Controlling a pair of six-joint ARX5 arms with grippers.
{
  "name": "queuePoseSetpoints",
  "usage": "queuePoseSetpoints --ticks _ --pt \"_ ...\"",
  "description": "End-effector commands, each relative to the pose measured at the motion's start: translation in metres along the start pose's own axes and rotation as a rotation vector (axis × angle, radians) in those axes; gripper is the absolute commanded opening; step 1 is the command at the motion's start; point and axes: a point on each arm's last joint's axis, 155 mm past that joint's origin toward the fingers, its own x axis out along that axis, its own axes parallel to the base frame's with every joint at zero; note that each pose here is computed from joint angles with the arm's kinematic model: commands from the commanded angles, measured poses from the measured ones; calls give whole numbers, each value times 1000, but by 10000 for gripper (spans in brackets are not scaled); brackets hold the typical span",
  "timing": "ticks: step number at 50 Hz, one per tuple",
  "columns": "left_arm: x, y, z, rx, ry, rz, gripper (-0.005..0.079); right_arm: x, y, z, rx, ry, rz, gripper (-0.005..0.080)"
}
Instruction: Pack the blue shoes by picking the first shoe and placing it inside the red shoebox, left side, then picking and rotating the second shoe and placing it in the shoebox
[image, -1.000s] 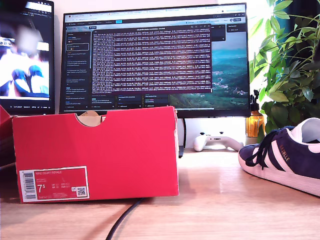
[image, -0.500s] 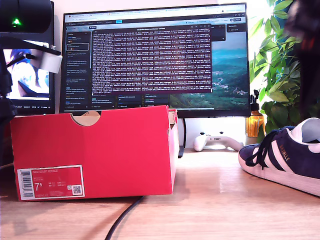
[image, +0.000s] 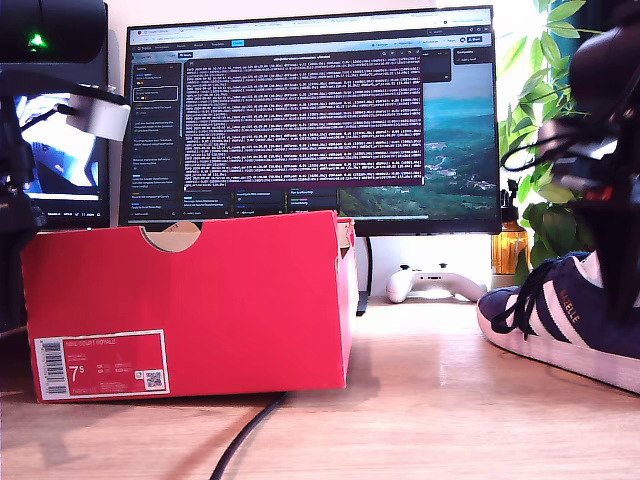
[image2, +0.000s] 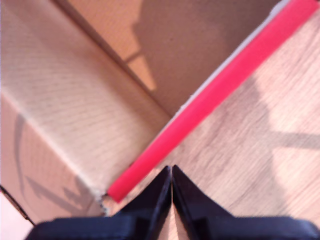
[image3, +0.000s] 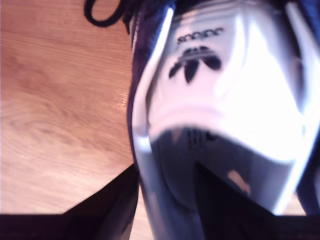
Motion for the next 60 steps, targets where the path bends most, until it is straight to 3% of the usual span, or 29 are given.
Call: queuePoseSetpoints --ticks 1,6,12,28,50,60 --pt "2 -2 1 9 0 -4 -18 10 -2 -4 3 36 -2 298" --pt "2 -2 1 6 1 -4 -18 15 -2 -1 4 37 3 220" --pt "2 -2 1 -10 1 -4 -18 17 5 9 -9 1 28 -19" --pt "2 -2 0 -9 5 -6 -18 -9 69 47 -29 -103 207 -13" --pt "2 -3 -1 -8 8 -7 -18 -118 172 135 -70 -409 390 -13" --pt "2 -3 -1 -8 8 -7 -18 -146 212 163 -41 -546 503 -13"
